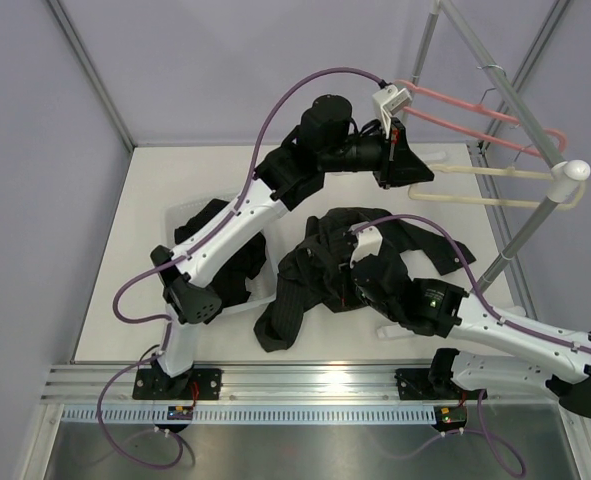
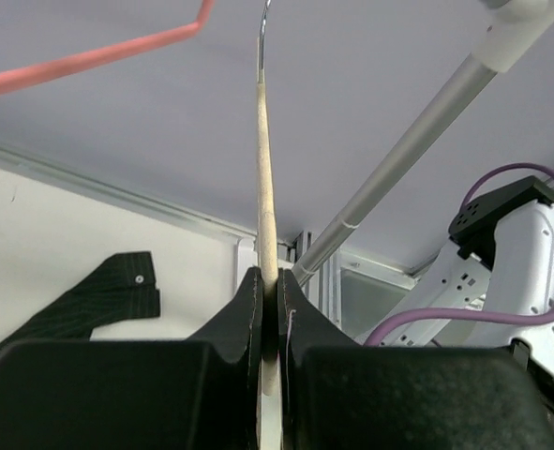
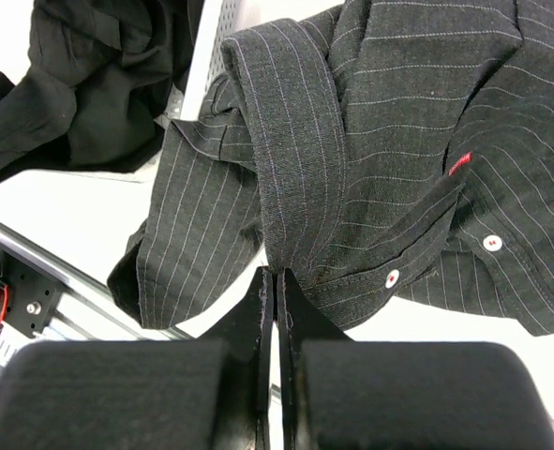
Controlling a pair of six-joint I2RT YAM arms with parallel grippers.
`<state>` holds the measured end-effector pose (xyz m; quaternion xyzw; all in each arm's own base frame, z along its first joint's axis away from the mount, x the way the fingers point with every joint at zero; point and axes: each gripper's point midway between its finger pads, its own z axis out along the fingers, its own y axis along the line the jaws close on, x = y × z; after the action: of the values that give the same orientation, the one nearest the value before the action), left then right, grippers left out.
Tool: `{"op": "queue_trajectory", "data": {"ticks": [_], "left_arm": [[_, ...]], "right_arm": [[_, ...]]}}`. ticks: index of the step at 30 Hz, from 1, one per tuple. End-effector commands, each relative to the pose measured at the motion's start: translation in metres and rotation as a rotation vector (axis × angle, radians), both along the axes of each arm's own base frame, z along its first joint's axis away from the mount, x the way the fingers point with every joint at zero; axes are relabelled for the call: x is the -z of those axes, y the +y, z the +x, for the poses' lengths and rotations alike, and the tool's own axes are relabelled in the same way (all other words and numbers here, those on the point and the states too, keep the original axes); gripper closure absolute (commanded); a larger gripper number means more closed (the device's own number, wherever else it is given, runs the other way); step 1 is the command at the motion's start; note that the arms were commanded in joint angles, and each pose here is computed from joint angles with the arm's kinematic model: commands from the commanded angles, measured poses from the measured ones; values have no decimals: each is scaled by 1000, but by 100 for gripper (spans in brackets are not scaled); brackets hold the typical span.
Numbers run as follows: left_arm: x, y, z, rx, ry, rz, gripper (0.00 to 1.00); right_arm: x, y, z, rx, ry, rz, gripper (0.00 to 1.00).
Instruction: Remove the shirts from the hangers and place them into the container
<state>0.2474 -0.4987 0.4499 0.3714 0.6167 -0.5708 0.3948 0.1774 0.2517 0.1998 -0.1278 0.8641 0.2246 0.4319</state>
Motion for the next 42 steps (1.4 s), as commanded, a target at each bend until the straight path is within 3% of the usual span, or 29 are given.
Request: {"op": "queue_trajectory", "data": {"ticks": [1,13,35,36,38,39,41,42], "left_arm": [[-68,1,-16,67,-82,-212,100],[-95,-4,-9,57,-119,-334,100],[-72,41,-20,-69,-142,-184,100],[-74,43,-19,-85,-139,-183,98],[-62,45,-14,-121,-119,-146,82],[-58,50,-4,-189,-129,-128,67],[-58,71,-1,-276,-162,-67,47],[-57,89,21,-426,-212,-16,36]], "right_arm": [[-16,-2,0,24,-21,39,100],[-13,-9,-3,32,-21,40,100],[-14,-6,-1,23,-41,51,100],[-16,-8,-1,27,-46,51,100],[-18,-11,0,33,-50,47,100],[-20,-13,0,39,-53,42,100],[-22,-16,0,42,-57,42,100],[-23,-17,-1,39,-60,45,100]]}}
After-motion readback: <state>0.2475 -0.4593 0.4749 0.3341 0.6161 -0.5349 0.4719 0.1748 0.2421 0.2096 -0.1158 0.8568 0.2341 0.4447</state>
